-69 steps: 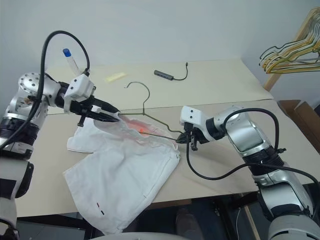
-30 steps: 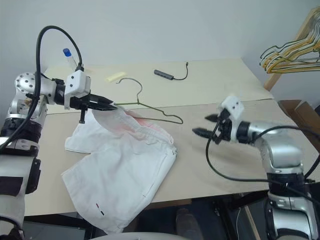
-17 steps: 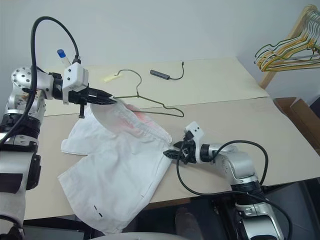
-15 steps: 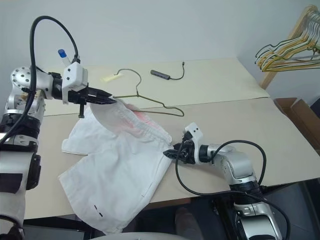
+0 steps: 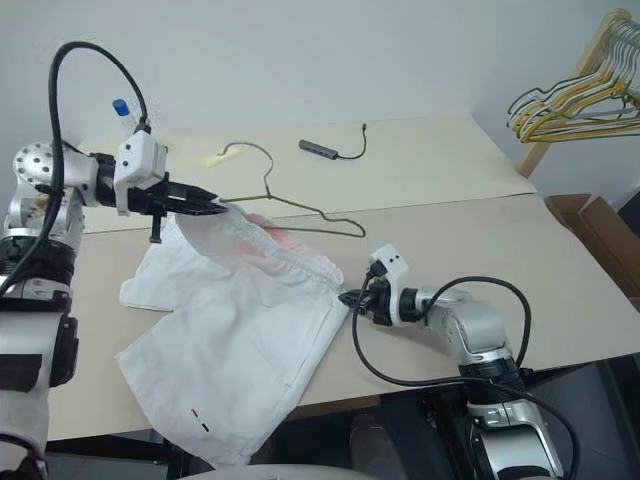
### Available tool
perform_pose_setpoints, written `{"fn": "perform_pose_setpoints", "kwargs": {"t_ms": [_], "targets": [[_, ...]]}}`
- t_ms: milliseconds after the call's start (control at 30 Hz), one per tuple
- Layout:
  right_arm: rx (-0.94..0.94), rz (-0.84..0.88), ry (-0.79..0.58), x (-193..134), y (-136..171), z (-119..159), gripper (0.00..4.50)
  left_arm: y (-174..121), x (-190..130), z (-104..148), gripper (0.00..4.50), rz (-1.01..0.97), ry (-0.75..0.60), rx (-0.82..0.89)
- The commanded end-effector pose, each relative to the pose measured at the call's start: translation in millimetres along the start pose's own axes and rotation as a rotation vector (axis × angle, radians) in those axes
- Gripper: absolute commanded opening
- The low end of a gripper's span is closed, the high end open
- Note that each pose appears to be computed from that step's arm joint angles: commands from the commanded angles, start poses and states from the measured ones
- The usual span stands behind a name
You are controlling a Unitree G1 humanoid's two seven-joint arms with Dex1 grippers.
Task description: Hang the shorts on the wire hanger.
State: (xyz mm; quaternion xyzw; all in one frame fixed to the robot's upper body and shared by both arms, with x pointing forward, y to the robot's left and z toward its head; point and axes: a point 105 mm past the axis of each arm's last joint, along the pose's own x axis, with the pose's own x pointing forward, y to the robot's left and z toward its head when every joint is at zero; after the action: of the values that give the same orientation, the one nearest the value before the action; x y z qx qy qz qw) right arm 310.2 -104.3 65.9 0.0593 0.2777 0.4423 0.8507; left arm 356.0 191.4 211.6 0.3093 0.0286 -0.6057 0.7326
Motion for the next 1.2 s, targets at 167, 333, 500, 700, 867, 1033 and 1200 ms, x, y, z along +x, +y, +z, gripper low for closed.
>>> {"fn": "perform_pose_setpoints", "kwargs": {"t_ms": [167,333,500,700,867,1033,1200], "targets": [[-0.031,-0.075,-0.104,-34,-26,35,0.04,-12,-28,23,0.00,-0.003,-0.052,0.038],[-0.050,-0.105,-0.109,-51,-35,40,0.04,-17,-30,20,0.00,-0.015,-0.029,0.023],[-0.065,-0.141,-0.124,-61,-41,44,0.04,-17,-30,15,0.00,-0.011,0.002,0.024],[-0.141,-0.143,-0.137,-74,-34,56,0.04,-14,-29,-1,0.00,0.004,0.091,0.028],[-0.277,-0.145,-0.135,-83,-15,79,0.04,-16,-24,-8,0.00,-0.012,0.132,0.052],[-0.456,-0.147,-0.049,-77,10,100,0.04,-10,-16,7,0.00,0.016,0.060,0.085],[-0.625,-0.067,-0.008,-65,48,119,0.04,-13,-18,16,0.00,0.015,0.053,0.116]]}}
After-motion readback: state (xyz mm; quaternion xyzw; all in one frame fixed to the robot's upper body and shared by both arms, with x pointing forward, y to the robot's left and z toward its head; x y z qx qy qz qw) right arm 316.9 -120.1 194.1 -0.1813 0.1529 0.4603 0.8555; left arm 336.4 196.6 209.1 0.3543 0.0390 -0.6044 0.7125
